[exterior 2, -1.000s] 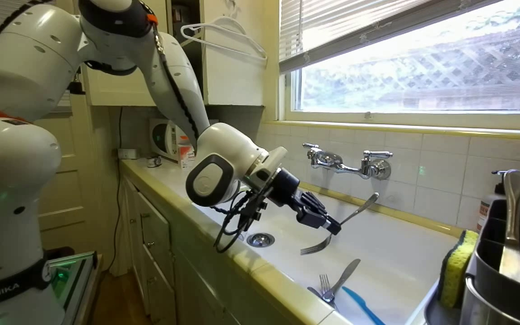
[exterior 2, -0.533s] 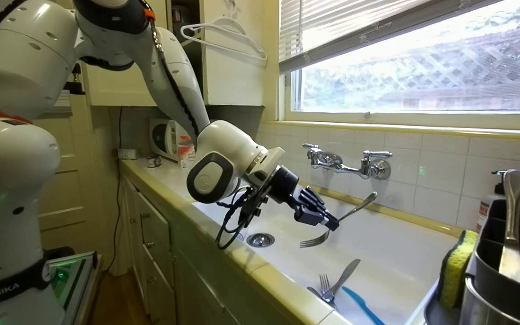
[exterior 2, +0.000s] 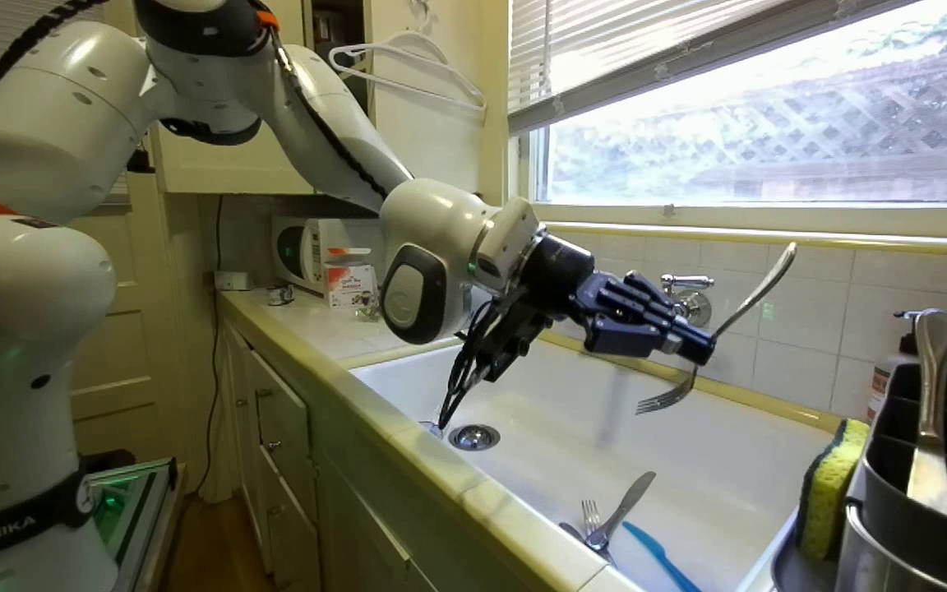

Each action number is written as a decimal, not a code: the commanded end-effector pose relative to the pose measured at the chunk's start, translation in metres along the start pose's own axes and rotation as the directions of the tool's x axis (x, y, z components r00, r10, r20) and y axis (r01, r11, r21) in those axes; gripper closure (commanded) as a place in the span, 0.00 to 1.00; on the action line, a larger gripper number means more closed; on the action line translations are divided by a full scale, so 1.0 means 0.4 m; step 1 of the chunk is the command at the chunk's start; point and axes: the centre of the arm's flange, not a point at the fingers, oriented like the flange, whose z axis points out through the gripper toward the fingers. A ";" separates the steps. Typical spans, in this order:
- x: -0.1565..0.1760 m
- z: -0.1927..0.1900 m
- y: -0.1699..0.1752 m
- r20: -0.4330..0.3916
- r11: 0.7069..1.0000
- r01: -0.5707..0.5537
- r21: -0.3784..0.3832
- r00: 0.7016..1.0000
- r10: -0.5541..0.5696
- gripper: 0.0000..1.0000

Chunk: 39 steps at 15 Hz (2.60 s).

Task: Put the silver fork from the sink on the dishrack.

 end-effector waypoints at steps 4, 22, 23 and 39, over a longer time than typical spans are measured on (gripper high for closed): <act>0.134 -0.032 -0.080 -0.284 0.983 -0.030 -0.181 0.958 -0.023 0.98; 0.126 0.118 -0.051 -0.454 0.899 0.158 -0.408 0.819 -0.350 0.98; 0.129 0.126 -0.069 -0.452 0.909 0.197 -0.368 0.816 -0.360 0.98; 0.096 0.298 -0.117 -0.374 0.908 0.412 -0.073 0.833 -0.408 0.98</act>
